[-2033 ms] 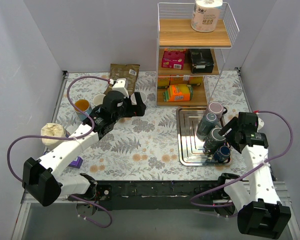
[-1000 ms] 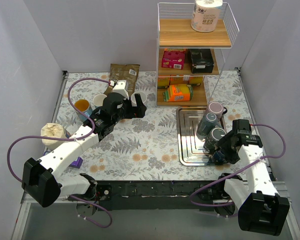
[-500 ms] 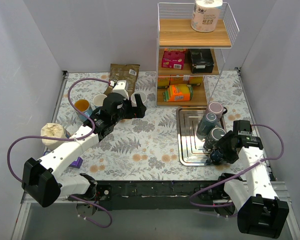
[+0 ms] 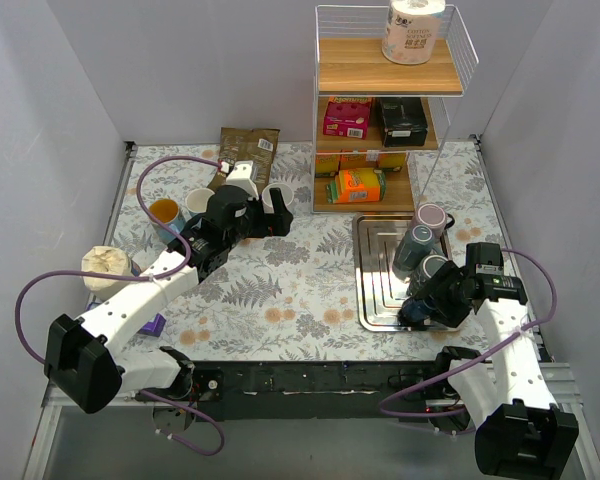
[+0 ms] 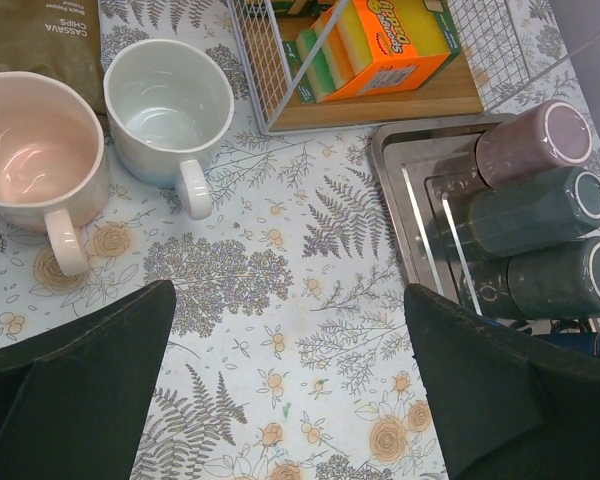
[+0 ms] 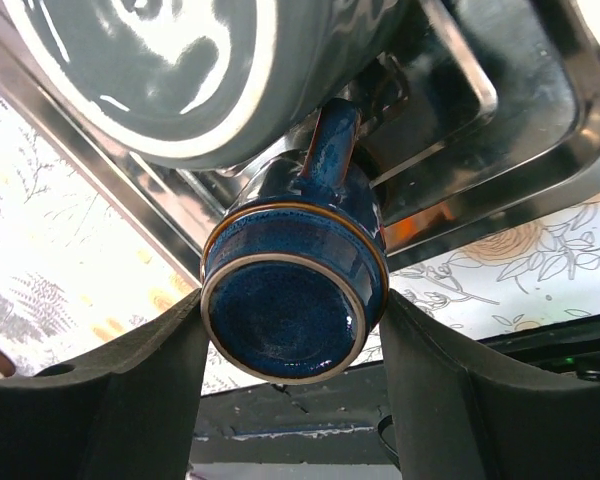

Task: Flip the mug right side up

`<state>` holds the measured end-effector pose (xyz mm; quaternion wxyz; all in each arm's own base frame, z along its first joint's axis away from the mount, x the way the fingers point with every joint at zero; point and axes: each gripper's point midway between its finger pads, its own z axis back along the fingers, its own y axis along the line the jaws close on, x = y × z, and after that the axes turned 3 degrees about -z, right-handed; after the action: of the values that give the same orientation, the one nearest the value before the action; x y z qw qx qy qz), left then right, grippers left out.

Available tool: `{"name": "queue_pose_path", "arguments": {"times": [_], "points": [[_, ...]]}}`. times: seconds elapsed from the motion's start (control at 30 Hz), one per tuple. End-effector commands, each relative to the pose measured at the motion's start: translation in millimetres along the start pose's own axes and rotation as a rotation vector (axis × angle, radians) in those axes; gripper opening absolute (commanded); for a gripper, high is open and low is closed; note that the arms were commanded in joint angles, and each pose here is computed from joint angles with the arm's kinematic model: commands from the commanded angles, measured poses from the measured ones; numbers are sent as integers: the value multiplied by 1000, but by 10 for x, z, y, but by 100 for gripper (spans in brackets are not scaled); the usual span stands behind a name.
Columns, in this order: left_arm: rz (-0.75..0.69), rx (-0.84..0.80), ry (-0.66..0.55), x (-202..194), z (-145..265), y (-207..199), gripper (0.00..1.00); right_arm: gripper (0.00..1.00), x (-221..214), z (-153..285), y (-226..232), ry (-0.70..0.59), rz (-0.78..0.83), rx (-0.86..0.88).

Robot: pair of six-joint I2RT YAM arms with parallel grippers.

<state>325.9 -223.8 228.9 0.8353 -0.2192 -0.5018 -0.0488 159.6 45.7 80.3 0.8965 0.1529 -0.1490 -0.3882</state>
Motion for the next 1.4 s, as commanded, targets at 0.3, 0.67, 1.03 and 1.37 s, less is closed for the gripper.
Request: {"name": "queue_pose_path", "arguments": {"times": [0.3, 0.67, 1.03, 1.37], "points": [[-9, -23, 14, -36, -58, -56, 98, 1, 70, 345, 747, 19, 64, 329], [2, -83, 31, -35, -95, -181, 98, 1, 28, 712, 1340, 33, 239, 685], [34, -467, 34, -32, 22, -843, 98, 1, -379, 1383, 1876, 103, 542, 1131], [17, -901, -27, 163, 492, -1463, 98, 1, -676, 1747, 1967, 165, 743, 1325]]}}
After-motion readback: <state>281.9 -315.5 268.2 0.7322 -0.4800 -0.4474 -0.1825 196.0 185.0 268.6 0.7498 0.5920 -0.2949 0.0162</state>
